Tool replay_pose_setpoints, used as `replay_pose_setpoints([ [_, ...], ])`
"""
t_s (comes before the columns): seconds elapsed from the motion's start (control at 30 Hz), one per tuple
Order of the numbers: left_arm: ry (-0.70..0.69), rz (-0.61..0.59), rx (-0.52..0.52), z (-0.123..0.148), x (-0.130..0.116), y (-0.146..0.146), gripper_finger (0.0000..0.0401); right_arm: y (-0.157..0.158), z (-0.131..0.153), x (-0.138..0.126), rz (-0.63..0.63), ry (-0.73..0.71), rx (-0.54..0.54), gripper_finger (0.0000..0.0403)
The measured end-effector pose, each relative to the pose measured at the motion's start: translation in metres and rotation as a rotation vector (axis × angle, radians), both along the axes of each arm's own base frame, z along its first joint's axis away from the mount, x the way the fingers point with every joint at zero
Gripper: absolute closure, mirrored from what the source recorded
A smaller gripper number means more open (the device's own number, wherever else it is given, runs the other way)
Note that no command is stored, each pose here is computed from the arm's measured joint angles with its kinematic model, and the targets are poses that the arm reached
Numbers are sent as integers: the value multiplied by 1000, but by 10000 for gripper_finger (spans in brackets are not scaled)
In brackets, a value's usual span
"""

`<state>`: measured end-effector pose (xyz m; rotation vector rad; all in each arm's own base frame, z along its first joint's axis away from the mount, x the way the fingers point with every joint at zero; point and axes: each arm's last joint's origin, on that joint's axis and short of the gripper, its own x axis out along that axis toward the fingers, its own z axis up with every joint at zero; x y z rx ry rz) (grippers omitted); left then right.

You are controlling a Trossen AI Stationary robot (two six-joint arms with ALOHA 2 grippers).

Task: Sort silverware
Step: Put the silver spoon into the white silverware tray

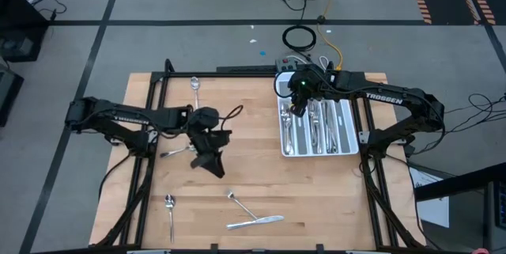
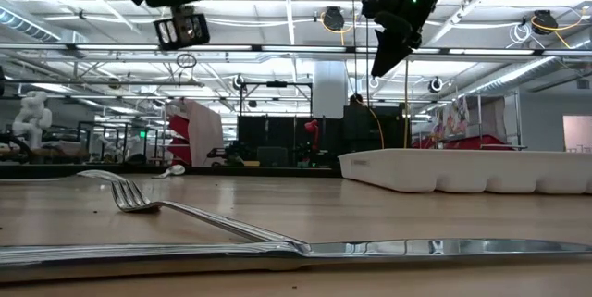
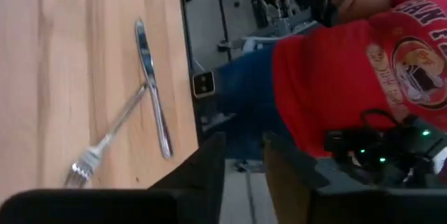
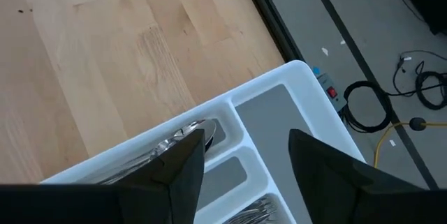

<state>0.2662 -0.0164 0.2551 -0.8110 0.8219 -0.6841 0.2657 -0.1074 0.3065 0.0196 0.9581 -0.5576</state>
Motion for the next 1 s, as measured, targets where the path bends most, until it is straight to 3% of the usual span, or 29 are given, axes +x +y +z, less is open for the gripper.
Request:
replay_pose_setpoints([
  [0.27, 75, -11, -58, -1, -4, 1, 196, 0, 1, 1, 15, -5, -13, 203],
  [0.37, 159, 72, 109, -13, -12, 4, 169, 0, 1, 1, 20, -4, -13, 203],
  [0.5, 441, 185, 470, -35, -37, 12, 160, 0, 1, 1, 21, -4, -13, 203],
  [0.6, 624, 211, 713, -43, -55, 15, 159, 0, 1, 1, 28, 0, -17, 203],
  [0.7, 710, 210, 924, -49, -67, 14, 159, 0, 1, 1, 32, 2, -20, 203],
  [0.77, 734, 239, 972, -57, -72, 13, 159, 0, 1, 1, 31, 2, -19, 203],
  [1.0, 861, 266, 991, -93, -95, 10, 159, 0, 1, 1, 30, 0, -18, 203],
])
